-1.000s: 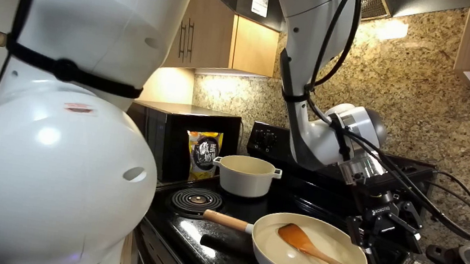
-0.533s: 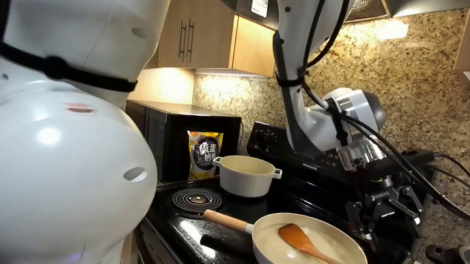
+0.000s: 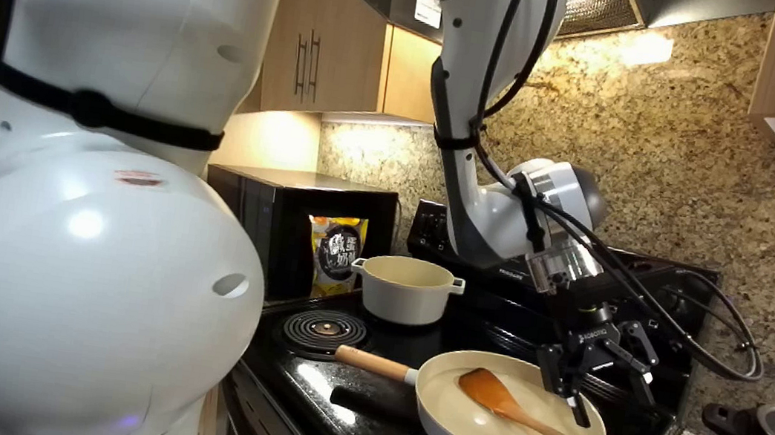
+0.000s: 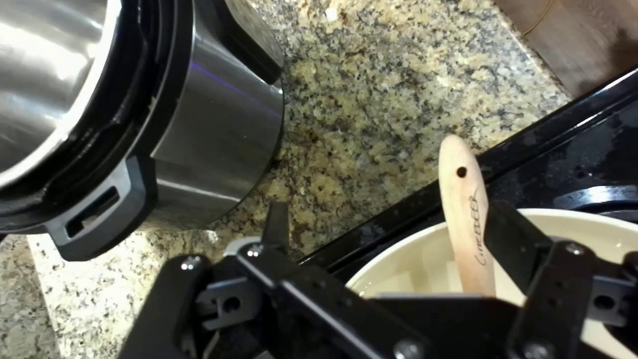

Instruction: Use the wooden spatula to stir the pan

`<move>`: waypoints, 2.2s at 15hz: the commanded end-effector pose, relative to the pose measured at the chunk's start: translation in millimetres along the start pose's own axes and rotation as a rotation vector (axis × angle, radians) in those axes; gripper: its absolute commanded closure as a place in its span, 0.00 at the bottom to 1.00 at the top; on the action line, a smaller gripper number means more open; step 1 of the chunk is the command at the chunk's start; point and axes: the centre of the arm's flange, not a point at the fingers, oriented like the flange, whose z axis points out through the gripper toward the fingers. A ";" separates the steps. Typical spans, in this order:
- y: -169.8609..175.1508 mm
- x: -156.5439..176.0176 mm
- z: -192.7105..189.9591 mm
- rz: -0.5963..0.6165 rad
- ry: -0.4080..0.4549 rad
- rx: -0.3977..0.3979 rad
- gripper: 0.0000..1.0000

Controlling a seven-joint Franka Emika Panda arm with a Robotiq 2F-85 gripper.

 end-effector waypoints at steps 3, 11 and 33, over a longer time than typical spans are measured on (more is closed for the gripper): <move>-20.3 6.7 -2.0 -0.053 0.012 -0.008 0.00; -27.4 8.4 12.6 -0.071 -0.009 0.024 0.00; -28.4 15.3 47.5 -0.088 -0.067 0.090 0.00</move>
